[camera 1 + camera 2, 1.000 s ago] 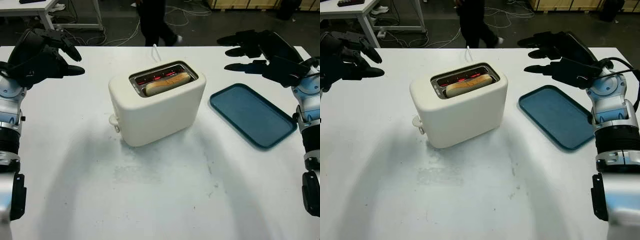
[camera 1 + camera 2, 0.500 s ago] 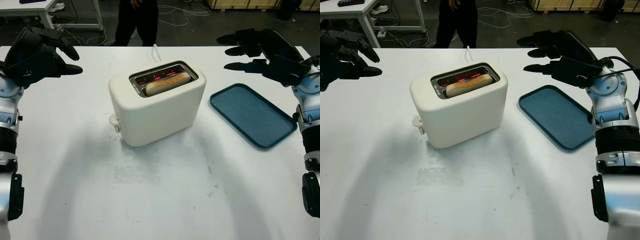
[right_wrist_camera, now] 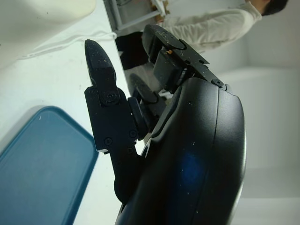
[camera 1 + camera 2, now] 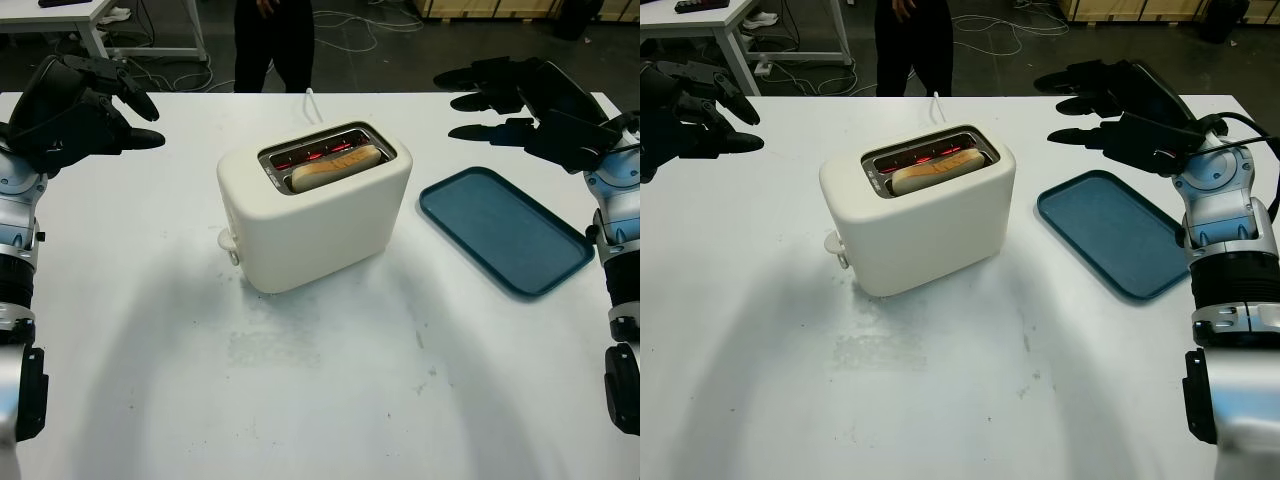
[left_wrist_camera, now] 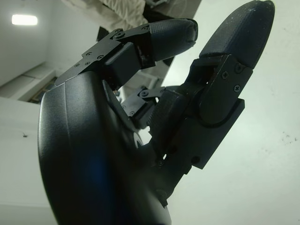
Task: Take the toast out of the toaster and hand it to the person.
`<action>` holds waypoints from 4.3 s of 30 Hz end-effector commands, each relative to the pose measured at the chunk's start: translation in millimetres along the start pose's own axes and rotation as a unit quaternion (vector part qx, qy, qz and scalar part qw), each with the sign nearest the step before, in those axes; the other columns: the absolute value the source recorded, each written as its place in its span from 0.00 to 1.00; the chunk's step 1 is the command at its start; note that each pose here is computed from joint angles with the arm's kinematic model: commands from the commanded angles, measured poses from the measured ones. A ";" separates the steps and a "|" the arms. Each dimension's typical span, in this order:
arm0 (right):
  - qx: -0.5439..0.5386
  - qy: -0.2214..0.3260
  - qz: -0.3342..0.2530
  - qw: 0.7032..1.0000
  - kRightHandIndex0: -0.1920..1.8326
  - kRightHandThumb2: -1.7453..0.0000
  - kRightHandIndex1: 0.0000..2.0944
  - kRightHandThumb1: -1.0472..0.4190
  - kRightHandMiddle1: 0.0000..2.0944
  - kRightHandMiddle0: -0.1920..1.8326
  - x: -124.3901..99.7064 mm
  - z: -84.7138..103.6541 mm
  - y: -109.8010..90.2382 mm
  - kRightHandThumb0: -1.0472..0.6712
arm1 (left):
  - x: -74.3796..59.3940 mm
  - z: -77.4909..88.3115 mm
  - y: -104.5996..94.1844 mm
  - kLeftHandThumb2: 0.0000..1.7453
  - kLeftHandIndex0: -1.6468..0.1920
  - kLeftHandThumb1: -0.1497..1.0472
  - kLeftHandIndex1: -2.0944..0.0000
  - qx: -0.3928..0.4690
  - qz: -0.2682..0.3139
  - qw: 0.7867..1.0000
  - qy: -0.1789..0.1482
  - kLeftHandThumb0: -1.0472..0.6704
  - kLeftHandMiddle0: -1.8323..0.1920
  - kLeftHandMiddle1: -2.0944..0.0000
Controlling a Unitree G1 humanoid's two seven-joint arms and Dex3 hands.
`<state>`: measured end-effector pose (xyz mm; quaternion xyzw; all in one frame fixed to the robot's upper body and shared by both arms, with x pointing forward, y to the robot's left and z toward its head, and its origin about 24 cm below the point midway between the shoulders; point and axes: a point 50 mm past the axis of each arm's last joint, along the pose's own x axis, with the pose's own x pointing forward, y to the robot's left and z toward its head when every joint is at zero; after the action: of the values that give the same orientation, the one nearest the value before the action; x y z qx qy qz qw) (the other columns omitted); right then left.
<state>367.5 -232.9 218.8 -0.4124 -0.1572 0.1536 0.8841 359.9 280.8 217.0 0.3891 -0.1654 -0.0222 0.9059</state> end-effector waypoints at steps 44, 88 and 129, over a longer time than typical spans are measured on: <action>0.000 0.003 0.000 1.000 0.47 1.00 0.00 0.12 0.00 0.43 -2.2 2.0 -2.7 0.39 | -5.4 -5.2 1.2 0.00 0.38 0.75 0.49 0.001 0.000 1.000 0.001 0.00 0.37 0.50; 0.002 -0.010 0.005 1.000 0.48 1.00 0.00 0.12 0.00 0.43 -1.3 3.6 -1.5 0.39 | -3.6 -3.6 1.5 0.00 0.39 0.74 0.49 0.007 -0.004 1.000 0.003 0.00 0.38 0.50; -0.003 -0.009 0.010 1.000 0.48 1.00 0.00 0.12 0.00 0.44 -0.7 4.7 -2.7 0.38 | -1.2 0.1 1.3 0.00 0.39 0.72 0.51 0.011 -0.004 1.000 0.005 0.00 0.39 0.51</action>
<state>366.4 -230.6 219.6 -0.4067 -0.1573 0.1690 0.8839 359.4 280.8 214.5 0.3903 -0.1579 -0.0256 0.9067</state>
